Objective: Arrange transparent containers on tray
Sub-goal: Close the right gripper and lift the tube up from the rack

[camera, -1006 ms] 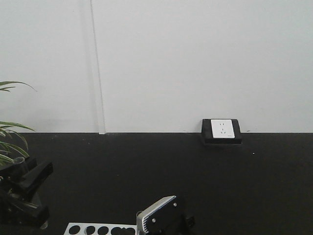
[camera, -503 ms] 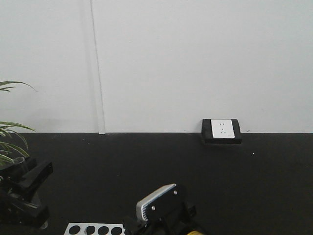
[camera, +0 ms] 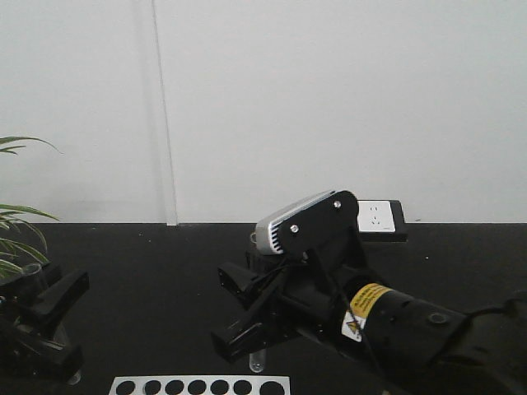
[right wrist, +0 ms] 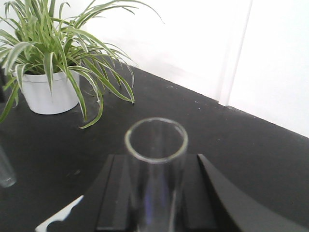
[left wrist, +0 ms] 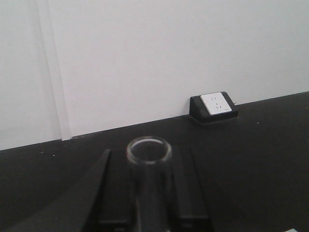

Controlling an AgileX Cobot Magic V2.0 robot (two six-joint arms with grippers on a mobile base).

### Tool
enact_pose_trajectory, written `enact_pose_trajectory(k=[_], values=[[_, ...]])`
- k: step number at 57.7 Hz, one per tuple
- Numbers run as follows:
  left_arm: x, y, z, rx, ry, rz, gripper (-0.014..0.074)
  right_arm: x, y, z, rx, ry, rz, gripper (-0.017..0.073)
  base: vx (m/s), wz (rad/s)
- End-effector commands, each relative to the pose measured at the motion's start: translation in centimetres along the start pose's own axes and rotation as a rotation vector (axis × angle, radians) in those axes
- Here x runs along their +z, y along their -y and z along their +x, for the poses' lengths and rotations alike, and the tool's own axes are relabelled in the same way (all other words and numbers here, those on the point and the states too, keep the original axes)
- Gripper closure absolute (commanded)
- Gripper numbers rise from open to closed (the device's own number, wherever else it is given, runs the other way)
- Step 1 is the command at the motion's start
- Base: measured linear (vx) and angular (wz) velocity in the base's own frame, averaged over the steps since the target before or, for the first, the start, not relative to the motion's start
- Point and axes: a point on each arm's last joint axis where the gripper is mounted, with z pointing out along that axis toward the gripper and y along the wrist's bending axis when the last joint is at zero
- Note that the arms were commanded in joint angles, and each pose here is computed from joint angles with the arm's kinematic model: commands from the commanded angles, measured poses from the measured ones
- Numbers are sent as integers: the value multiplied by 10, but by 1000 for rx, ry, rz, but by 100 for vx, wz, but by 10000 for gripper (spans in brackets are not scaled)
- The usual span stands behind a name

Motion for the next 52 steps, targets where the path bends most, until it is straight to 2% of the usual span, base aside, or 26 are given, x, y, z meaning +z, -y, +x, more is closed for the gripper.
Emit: enact_pose_trajectory(k=[1,10,16,23,32,41,52], values=[[-3,4,-24,-9,144,24,427,-28,5,-34,-6,108,18,572,0,0],[-5,4,-40,-6,153,18,427,-70,11,-52,-2,116,42,572,0,0],[-11,4,-55,-3,150,4,427,-98,23,-58,3,93,97,572,0,0],[-27,5,-68,-2,148,-10,427,-131,35,-60,-2,66,172,572,0,0],[-57,5,-76,13,139,-26,424,-168,35,-53,2,124,210,571,0,0],[-78,5,-79,38,129,-42,421,-182,32,-39,2,130,213,571,0,0],[-88,6,-81,62,133,-48,419,-183,31,-39,1,134,213,571,0,0]])
